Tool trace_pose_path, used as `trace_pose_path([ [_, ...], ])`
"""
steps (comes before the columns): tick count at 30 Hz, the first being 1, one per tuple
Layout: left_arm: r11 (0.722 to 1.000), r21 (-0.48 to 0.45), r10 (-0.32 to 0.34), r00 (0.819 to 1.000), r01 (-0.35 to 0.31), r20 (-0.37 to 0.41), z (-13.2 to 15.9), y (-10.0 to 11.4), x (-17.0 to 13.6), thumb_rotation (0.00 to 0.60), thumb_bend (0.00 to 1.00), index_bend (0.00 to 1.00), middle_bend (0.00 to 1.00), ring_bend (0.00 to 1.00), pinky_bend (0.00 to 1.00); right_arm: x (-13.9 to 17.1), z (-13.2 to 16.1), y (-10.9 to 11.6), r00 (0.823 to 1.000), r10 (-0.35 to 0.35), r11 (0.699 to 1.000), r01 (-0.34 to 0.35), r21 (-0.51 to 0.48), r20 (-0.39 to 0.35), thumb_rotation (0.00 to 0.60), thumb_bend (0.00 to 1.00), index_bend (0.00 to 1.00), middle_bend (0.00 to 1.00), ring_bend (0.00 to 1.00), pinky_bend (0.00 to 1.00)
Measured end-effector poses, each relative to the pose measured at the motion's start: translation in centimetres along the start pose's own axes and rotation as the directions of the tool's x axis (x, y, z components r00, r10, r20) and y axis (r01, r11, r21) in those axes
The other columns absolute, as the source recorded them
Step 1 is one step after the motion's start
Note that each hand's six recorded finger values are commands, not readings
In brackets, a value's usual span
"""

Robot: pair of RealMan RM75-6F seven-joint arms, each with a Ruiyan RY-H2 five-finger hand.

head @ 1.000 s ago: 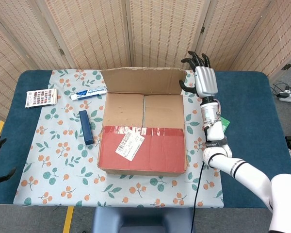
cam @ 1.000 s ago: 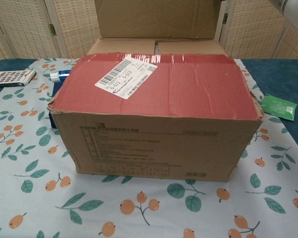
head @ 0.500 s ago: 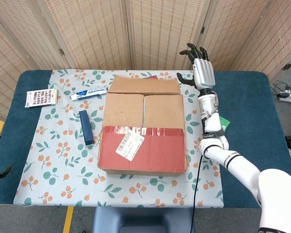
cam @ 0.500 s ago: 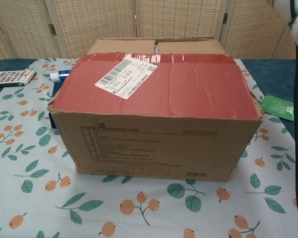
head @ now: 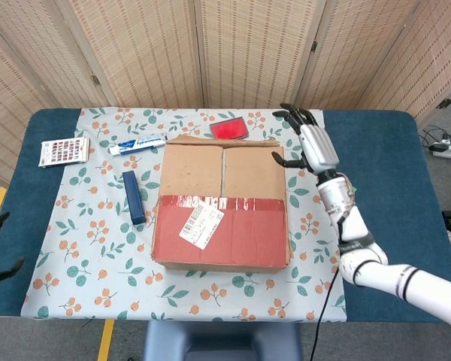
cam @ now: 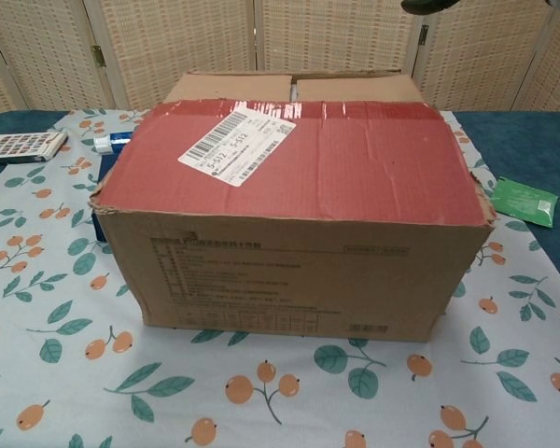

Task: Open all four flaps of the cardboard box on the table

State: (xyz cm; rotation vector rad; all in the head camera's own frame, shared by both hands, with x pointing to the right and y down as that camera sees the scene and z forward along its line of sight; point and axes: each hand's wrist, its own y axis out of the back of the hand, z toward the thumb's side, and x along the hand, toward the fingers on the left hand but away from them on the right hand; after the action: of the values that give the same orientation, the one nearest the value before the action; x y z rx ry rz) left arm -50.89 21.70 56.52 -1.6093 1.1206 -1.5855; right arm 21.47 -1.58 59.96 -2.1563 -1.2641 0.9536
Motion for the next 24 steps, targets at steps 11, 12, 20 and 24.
trace_pose_path([
  [11, 0.999, -0.005, -0.033, 0.998, 0.033, 0.051, 1.1, -1.0, 0.4, 0.6, 0.34, 0.0, 0.0, 0.0, 0.0, 6.9, -1.1, -0.3, 0.992, 0.124, 0.928, -0.112, -0.355, 0.012, 0.6, 0.35, 0.17, 0.17, 0.27, 0.1],
  [12, 0.999, -0.014, -0.038, 0.998, 0.039, 0.055, 1.2, -1.1, 0.4, 0.6, 0.34, 0.0, 0.0, 0.0, 0.0, 7.3, -1.2, -0.4, 0.991, 0.137, 0.91, -0.121, -0.397, 0.011, 0.6, 0.35, 0.16, 0.17, 0.26, 0.1],
  [20, 0.998, -0.033, -0.055, 0.995, 0.058, 0.078, 1.4, -1.4, 0.6, 0.6, 0.34, 0.0, 0.0, 0.0, 0.0, 8.7, -0.9, -1.4, 0.968, 0.247, 0.734, -0.209, -0.646, -0.032, 0.6, 0.35, 0.0, 0.0, 0.02, 0.0],
  [24, 0.998, -0.033, -0.056, 0.996, 0.059, 0.074, 1.2, -1.5, 0.7, 0.6, 0.34, 0.0, 0.0, 0.0, 0.0, 9.2, -0.9, -2.1, 0.948, 0.304, 0.646, -0.274, -0.712, -0.088, 0.6, 0.35, 0.0, 0.0, 0.0, 0.0],
])
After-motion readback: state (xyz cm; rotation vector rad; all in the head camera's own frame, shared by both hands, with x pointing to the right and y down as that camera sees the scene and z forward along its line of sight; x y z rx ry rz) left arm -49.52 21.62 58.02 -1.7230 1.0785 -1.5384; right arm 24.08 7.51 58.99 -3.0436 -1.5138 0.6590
